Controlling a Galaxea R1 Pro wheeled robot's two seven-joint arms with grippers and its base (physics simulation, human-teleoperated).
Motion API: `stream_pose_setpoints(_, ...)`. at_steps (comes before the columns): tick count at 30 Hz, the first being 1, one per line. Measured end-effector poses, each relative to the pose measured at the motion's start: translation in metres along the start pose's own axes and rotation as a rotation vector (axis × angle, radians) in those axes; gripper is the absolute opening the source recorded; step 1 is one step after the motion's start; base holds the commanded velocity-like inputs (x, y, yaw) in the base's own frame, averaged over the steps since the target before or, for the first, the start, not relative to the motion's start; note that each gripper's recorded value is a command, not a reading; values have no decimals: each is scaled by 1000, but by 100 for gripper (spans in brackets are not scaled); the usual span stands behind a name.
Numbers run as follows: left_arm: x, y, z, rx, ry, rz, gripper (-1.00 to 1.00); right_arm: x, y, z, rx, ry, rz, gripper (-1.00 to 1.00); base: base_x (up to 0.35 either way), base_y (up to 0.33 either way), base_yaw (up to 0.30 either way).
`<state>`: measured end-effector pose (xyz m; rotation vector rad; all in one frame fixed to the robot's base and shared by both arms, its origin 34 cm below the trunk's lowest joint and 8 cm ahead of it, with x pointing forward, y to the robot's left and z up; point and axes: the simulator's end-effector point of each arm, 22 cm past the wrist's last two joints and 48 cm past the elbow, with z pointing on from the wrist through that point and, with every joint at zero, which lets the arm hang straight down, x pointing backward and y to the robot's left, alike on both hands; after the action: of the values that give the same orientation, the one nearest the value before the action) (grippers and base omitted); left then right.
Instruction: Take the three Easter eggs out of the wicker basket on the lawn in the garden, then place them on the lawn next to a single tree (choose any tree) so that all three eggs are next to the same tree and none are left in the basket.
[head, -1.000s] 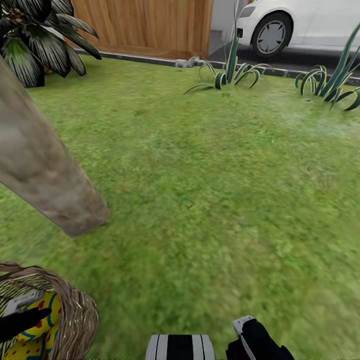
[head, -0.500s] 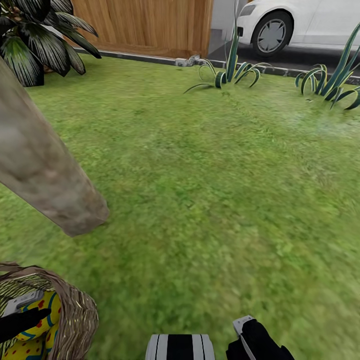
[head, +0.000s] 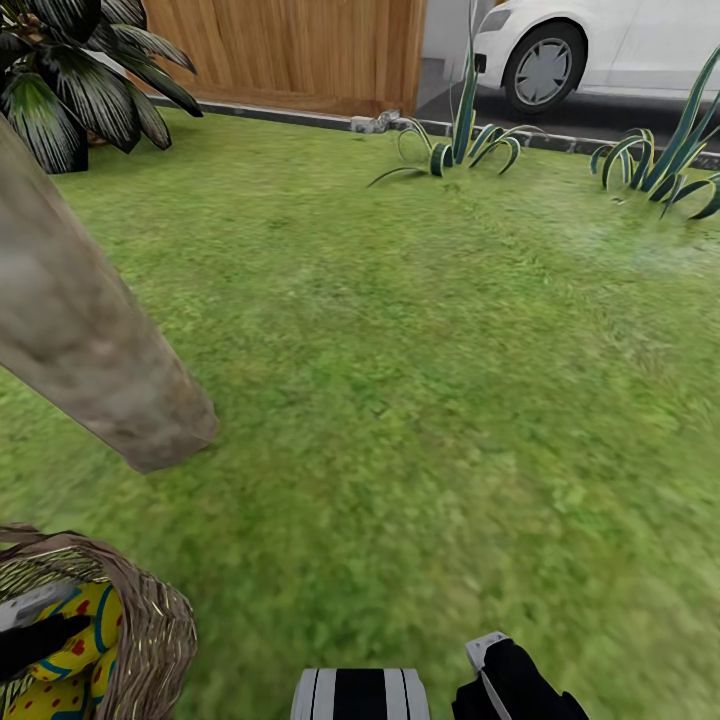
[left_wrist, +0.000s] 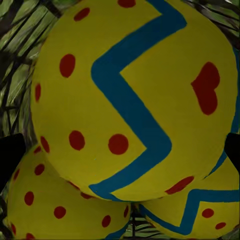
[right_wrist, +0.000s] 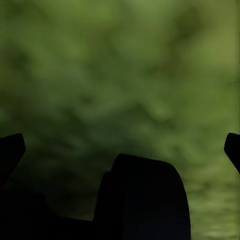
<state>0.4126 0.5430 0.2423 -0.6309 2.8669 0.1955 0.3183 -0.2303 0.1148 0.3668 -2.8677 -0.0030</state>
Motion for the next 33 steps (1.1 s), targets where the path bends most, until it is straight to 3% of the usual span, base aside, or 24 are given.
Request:
stream_pose_setpoints(15,-1,4,-1,-3,-4,-15,100,0,1,0,-1,1,0,100,0,0,0)
stream_pose_setpoints(24,13,-2,12,8,32,-25,100,11,3,13,-9,37,-1,100,0,0,0)
stream_pose_setpoints(27,21,-5,14,-18,39,6,100,11,4,13,-10,36,-2,100,0,0,0)
stream_pose_setpoints(33,23,-5,15,-18,43,4,100,11,4,13,-10,36,-3,100,0,0,0)
